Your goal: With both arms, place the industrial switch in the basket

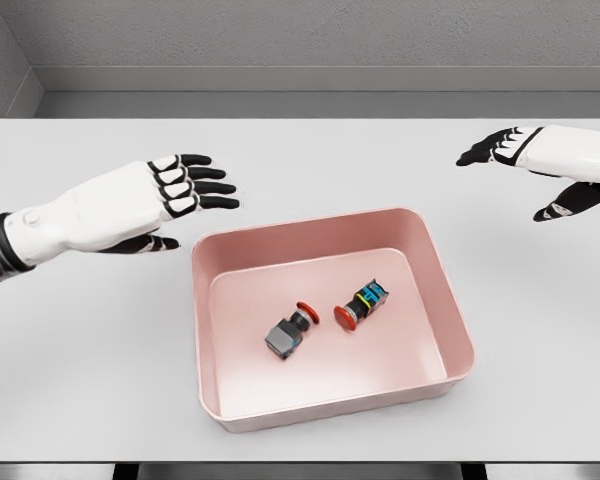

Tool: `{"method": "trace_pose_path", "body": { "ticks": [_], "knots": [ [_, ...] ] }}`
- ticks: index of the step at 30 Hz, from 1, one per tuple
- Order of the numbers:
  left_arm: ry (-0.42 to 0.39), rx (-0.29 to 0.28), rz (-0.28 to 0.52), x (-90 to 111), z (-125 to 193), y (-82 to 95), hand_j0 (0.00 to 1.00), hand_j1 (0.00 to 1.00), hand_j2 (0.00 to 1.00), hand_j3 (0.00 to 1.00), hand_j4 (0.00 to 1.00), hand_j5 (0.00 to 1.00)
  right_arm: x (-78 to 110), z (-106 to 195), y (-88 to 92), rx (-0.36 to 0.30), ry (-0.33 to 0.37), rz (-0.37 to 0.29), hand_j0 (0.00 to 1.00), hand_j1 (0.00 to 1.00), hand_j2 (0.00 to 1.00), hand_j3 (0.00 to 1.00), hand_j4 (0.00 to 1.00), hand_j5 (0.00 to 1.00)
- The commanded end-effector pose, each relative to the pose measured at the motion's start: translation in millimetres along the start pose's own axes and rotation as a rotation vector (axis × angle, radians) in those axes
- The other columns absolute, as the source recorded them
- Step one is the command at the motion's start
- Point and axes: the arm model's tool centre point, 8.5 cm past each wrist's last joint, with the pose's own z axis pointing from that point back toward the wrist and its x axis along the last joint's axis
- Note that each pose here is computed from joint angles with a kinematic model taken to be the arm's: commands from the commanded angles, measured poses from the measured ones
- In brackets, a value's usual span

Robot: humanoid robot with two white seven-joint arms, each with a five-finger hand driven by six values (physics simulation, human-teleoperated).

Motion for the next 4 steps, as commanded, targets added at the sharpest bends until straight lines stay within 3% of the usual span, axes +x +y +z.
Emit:
{"method": "trace_pose_path", "body": {
  "ticks": [1, 4],
  "knots": [
    [0.03, -0.014, -0.025, -7.5, 12.4, 10.0, 1.0, 1.0, 1.0, 1.0, 1.0, 1.0, 0.2, -0.5, -0.7, -0.006, -0.002, -0.005, 1.0, 1.0, 1.0, 1.0, 1.0, 1.0],
    [0.027, -0.019, -0.002, -4.4, 10.8, 0.5, 1.0, 1.0, 1.0, 1.0, 1.0, 1.0, 0.1, 0.4, -3.1, -0.011, 0.0, -0.002, 1.0, 1.0, 1.0, 1.0, 1.0, 1.0]
  ]
}}
